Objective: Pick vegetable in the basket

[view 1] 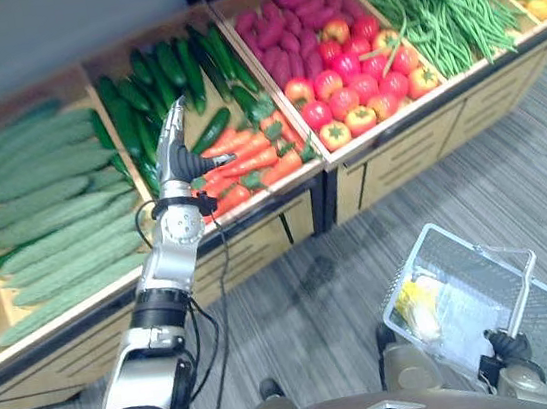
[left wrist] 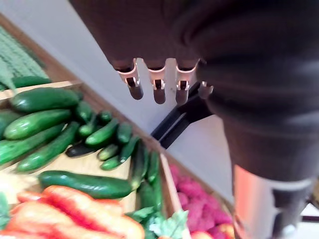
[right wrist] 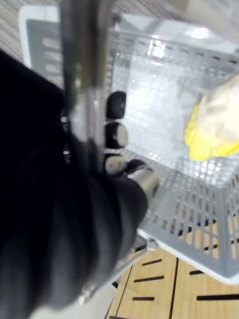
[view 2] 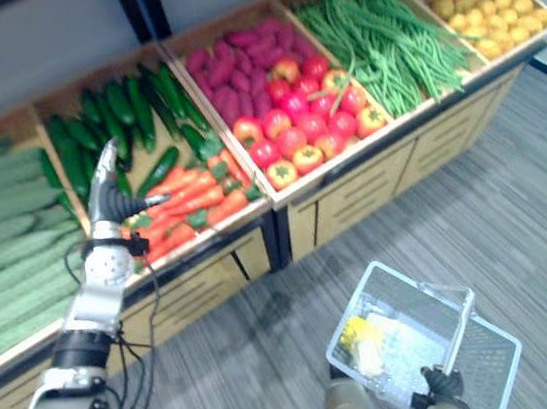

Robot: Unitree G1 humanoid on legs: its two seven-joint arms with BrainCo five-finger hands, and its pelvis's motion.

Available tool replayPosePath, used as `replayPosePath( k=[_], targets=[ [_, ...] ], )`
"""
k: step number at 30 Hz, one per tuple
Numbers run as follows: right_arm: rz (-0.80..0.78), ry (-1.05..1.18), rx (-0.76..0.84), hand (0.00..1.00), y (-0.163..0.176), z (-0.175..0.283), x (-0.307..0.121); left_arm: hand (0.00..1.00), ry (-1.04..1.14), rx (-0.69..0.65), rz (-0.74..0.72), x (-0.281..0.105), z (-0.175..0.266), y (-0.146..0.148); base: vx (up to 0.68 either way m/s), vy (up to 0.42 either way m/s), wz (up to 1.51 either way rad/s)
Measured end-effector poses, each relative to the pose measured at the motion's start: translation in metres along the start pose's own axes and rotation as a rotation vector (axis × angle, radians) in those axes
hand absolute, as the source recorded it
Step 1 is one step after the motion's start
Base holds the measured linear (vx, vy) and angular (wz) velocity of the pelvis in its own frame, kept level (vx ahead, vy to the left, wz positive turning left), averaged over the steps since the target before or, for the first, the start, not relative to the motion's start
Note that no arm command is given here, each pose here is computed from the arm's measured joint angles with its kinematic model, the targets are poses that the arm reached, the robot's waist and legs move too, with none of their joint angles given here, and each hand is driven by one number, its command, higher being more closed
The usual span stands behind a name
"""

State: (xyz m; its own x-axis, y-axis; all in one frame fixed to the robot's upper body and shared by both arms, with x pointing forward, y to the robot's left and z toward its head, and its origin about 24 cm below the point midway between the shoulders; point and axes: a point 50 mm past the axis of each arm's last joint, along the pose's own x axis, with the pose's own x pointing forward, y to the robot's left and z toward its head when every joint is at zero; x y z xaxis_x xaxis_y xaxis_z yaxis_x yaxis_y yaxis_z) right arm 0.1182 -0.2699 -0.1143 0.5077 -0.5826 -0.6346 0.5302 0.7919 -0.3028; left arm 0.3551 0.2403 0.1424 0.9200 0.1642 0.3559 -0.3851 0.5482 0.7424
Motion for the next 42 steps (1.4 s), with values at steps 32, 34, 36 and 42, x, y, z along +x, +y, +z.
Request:
replayPosePath(
  k=[32,34,36,42],
  targets=[
    [0.126,-0.235,0.07,1.0,0.031,0.044,-0.008,1.0,-0.117,0.572,0.09,0.07,0.043,0.061,-0.01,-0.006,-0.06],
    [0.124,-0.201,0.057,1.0,0.028,0.033,-0.009,1.0,-0.075,0.572,0.14,0.071,0.038,0.075,-0.01,0.03,0.17],
    [0.119,-0.17,0.048,1.0,0.026,0.025,-0.009,1.0,-0.04,0.582,0.168,0.071,0.031,0.086,-0.02,0.026,0.23],
    [0.123,-0.056,0.022,1.0,0.023,-0.001,-0.01,1.0,0.04,0.627,0.302,0.063,0.012,0.124,0.02,0.009,0.15]
  ],
)
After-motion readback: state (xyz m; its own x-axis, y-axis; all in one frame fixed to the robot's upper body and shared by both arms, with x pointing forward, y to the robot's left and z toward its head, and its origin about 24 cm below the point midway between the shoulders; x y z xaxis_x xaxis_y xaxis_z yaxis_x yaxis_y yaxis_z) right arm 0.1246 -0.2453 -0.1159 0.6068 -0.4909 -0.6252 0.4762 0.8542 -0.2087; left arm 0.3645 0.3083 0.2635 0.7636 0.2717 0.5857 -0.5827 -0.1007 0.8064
